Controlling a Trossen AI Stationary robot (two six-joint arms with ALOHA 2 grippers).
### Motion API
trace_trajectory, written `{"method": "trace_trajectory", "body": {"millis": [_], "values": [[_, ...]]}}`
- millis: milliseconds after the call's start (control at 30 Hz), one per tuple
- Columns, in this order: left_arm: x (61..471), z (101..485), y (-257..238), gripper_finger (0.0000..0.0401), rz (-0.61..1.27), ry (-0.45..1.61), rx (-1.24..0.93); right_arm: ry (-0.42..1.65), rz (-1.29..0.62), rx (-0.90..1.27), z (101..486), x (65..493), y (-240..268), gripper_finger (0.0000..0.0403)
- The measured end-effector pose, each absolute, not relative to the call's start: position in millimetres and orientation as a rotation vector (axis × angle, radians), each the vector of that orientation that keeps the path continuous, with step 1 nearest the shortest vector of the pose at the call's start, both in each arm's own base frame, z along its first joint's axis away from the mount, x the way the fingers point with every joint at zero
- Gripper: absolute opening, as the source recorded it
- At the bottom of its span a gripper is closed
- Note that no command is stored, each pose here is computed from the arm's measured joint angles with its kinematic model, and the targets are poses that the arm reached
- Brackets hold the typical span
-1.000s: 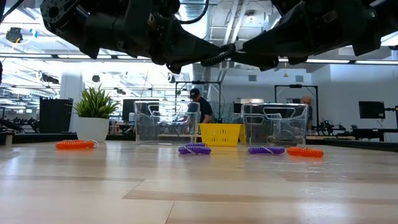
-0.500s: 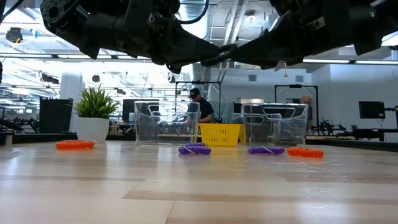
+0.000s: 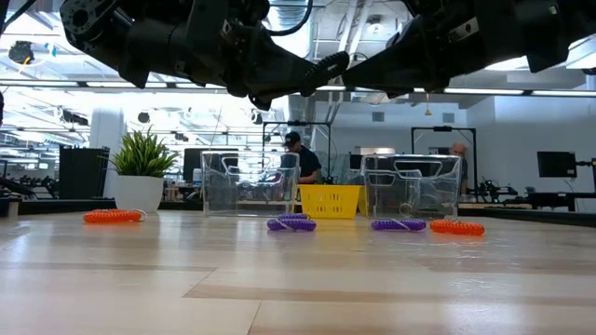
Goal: Sort spring keychains
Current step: Put the black spring keychain into the right transparent bin
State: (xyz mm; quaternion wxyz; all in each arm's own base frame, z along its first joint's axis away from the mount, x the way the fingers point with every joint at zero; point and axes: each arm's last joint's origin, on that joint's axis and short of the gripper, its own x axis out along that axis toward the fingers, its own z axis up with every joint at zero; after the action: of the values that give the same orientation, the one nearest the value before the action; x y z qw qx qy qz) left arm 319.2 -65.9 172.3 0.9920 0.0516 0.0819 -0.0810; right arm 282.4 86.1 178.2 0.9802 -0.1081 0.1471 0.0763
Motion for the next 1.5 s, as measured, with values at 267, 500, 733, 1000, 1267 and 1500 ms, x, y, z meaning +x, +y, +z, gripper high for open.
{"method": "trace_trajectory", "body": {"millis": [267, 500, 733, 1000, 1267, 1500], "values": [[319.0, 171.3, -65.8, 0.0063, -0.162, 0.175, 0.098, 0.353, 0.165, -0.234, 182.6, 286.5, 91.8, 0.0001], [318.8, 170.0, -65.6, 0.0129, -0.162, 0.188, 0.099, 0.396, 0.134, -0.249, 179.3, 285.4, 90.3, 0.0001], [318.5, 168.4, -65.0, 0.017, -0.146, 0.206, 0.103, 0.435, 0.09, -0.262, 177.7, 283.0, 88.0, 0.0], [317.9, 159.3, -53.3, 0.0175, -0.017, 0.306, 0.127, 0.483, -0.144, -0.274, 187.8, 271.5, 77.8, 0.0], [317.9, 155.6, -44.8, 0.0172, 0.012, 0.348, 0.102, 0.476, -0.572, -0.287, 201.8, 245.7, 57.4, 0.0], [317.9, 155.6, -44.8, 0.0171, 0.012, 0.348, 0.101, 0.535, -0.904, -0.23, 202.5, 219.9, 19.7, 0.0]]}}
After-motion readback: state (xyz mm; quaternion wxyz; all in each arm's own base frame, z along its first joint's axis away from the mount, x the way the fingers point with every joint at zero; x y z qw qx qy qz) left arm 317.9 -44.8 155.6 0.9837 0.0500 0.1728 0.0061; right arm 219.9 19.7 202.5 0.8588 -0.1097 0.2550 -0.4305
